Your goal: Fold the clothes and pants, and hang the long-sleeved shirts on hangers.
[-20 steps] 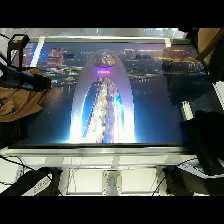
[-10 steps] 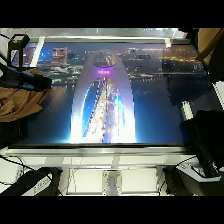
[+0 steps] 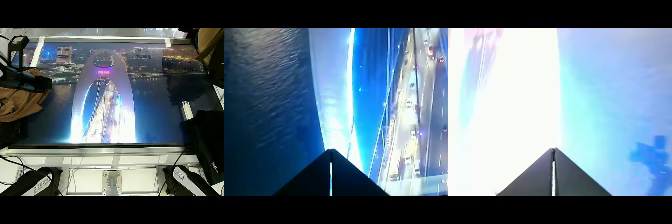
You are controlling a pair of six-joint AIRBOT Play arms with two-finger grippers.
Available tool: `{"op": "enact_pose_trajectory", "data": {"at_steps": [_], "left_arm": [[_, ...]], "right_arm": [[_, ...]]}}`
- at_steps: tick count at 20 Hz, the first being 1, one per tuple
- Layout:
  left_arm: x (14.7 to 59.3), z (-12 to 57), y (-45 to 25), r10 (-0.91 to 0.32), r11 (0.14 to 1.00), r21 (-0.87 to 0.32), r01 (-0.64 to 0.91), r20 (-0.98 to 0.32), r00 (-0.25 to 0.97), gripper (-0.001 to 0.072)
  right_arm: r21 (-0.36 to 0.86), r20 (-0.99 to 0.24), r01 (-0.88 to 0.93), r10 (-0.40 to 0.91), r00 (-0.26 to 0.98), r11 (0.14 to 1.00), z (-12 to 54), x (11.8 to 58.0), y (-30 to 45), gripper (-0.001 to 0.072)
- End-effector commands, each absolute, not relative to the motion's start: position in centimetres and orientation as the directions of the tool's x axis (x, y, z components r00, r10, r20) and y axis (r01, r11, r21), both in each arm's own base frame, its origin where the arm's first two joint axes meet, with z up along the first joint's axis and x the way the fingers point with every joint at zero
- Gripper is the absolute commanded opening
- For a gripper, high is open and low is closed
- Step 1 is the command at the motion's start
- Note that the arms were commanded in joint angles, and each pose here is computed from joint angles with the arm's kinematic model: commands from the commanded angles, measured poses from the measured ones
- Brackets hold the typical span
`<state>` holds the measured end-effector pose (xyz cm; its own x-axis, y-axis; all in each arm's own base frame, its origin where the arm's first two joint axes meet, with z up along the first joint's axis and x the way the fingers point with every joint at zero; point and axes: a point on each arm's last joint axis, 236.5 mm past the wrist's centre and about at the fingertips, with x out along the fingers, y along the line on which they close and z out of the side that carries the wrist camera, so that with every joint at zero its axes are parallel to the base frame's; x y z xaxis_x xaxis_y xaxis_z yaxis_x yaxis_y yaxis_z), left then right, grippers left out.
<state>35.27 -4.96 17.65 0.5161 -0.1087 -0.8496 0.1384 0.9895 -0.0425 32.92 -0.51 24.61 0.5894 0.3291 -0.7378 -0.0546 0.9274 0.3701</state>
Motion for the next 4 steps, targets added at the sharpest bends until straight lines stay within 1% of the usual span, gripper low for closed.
{"op": "enact_pose_trajectory", "data": {"at_steps": [1, 4], "left_arm": [[35.25, 17.59, -4.94, -0.108, 0.99, -0.045, 0.135, -0.851, 0.514, 0.0011], [35.25, 17.59, -4.94, -0.108, 0.99, -0.045, 0.135, -0.851, 0.514, 0.0011]], "right_arm": [[0.302, -0.77, -0.173, 0.347, 0.535, 0.937, 23.79, 32.92, 3.17, 0.002], [0.306, -0.781, -0.184, 0.357, 0.512, 0.934, 23.53, 32.42, 3.6, 0.002]]}}
